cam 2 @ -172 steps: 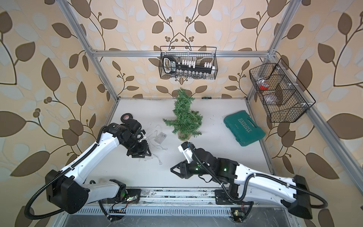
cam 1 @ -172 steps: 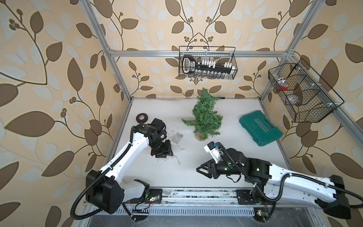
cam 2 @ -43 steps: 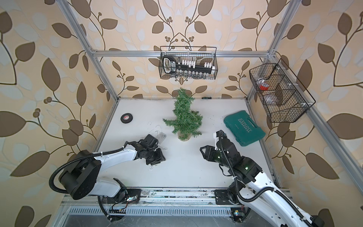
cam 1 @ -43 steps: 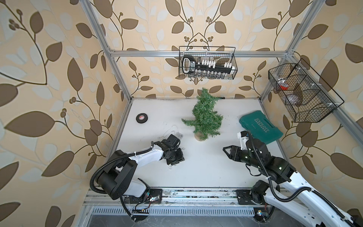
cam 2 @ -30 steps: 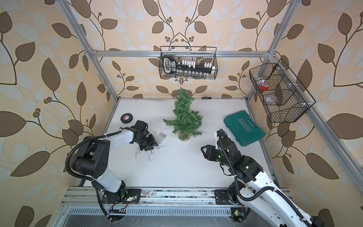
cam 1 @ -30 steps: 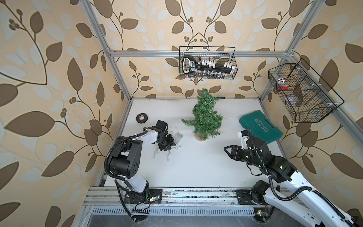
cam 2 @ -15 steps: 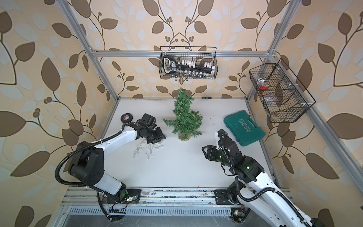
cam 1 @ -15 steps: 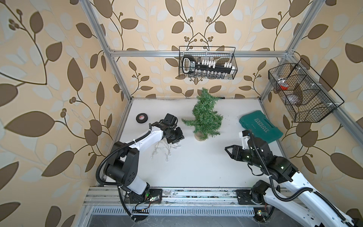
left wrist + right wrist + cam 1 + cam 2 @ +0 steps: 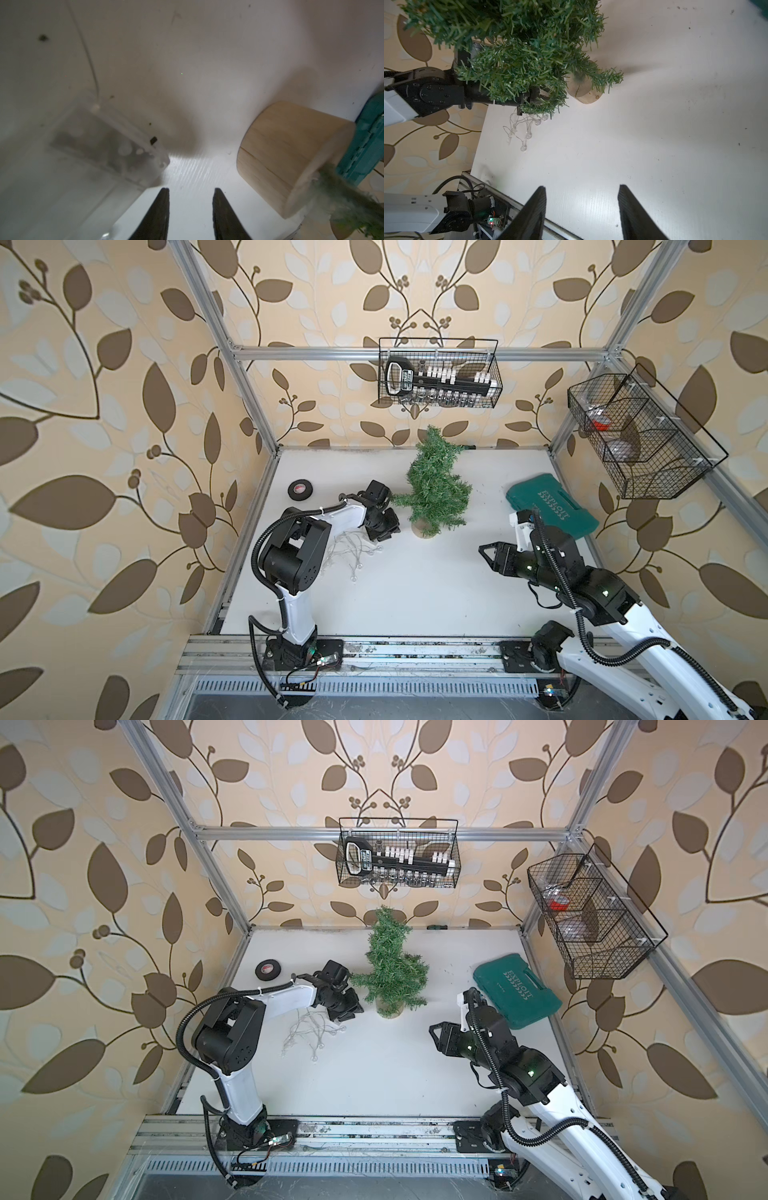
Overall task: Remove string lights from the small christmas tree
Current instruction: Adjust the light string at the center of the board.
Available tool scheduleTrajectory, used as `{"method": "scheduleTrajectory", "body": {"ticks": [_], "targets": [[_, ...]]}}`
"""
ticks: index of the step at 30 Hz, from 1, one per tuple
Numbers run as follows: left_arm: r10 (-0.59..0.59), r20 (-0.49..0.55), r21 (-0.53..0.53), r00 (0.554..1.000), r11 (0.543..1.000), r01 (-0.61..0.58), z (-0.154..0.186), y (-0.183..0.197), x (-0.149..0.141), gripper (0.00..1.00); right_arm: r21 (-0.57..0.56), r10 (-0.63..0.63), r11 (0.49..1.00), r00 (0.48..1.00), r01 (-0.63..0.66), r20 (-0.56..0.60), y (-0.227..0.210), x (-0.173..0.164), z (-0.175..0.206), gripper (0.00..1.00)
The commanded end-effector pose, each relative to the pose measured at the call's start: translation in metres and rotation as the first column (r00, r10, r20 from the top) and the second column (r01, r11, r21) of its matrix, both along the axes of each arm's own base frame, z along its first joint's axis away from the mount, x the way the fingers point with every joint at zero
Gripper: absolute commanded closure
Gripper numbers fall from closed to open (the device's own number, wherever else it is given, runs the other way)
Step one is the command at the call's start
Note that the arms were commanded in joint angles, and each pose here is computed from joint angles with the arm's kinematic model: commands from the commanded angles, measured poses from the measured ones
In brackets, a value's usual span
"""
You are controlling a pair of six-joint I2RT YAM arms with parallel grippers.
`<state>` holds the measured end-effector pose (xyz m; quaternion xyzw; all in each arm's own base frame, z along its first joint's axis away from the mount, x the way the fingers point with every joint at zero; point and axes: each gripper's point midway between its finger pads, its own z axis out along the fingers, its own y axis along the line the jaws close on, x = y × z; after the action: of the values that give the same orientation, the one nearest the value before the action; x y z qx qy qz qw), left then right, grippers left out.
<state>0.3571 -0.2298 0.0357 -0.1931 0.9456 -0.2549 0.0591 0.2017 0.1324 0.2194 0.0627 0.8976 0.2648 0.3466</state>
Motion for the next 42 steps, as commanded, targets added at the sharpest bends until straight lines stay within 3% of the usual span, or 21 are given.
{"method": "scheduleTrajectory", "body": {"ticks": [1,7,17,22,29,34,39,42], "targets": [[0.01,0.039,-0.019,0.999,1.0,-0.009,0.008,-0.007,0.015,0.64,-0.009,0.004,1.0,1.0,-0.004,0.009,-0.004,-0.003,0.006,0.45],[0.041,0.0,0.027,0.999,0.999,-0.041,-0.01,0.017,0.012,0.64,-0.007,0.005,1.0,1.0,-0.005,0.01,-0.004,-0.003,0.006,0.45],[0.147,-0.03,0.054,0.989,0.988,-0.145,-0.01,0.098,0.003,0.63,0.002,0.02,1.0,1.0,-0.02,0.009,0.001,0.0,0.006,0.45],[0.195,-0.001,0.052,0.981,0.979,-0.195,0.005,0.13,0.006,0.63,0.007,0.03,1.0,1.0,-0.03,0.007,0.005,0.002,0.006,0.45],[0.145,0.078,0.025,0.986,0.989,-0.147,0.057,0.118,0.013,0.61,0.013,0.037,0.999,0.999,-0.037,0.01,0.006,0.002,0.007,0.45],[0.085,0.11,0.109,0.99,0.989,-0.097,0.097,0.123,-0.047,0.58,0.014,0.043,0.999,0.999,-0.043,-0.001,0.006,-0.001,0.0,0.45],[0.116,0.078,0.109,0.99,0.986,-0.124,0.087,0.137,-0.119,0.55,0.008,0.062,0.998,0.998,-0.062,-0.016,0.009,-0.001,-0.009,0.45],[0.143,0.059,0.107,0.988,0.983,-0.148,0.07,0.143,-0.146,0.53,0.001,0.069,0.998,0.997,-0.069,-0.019,0.009,-0.001,-0.012,0.45]]}}
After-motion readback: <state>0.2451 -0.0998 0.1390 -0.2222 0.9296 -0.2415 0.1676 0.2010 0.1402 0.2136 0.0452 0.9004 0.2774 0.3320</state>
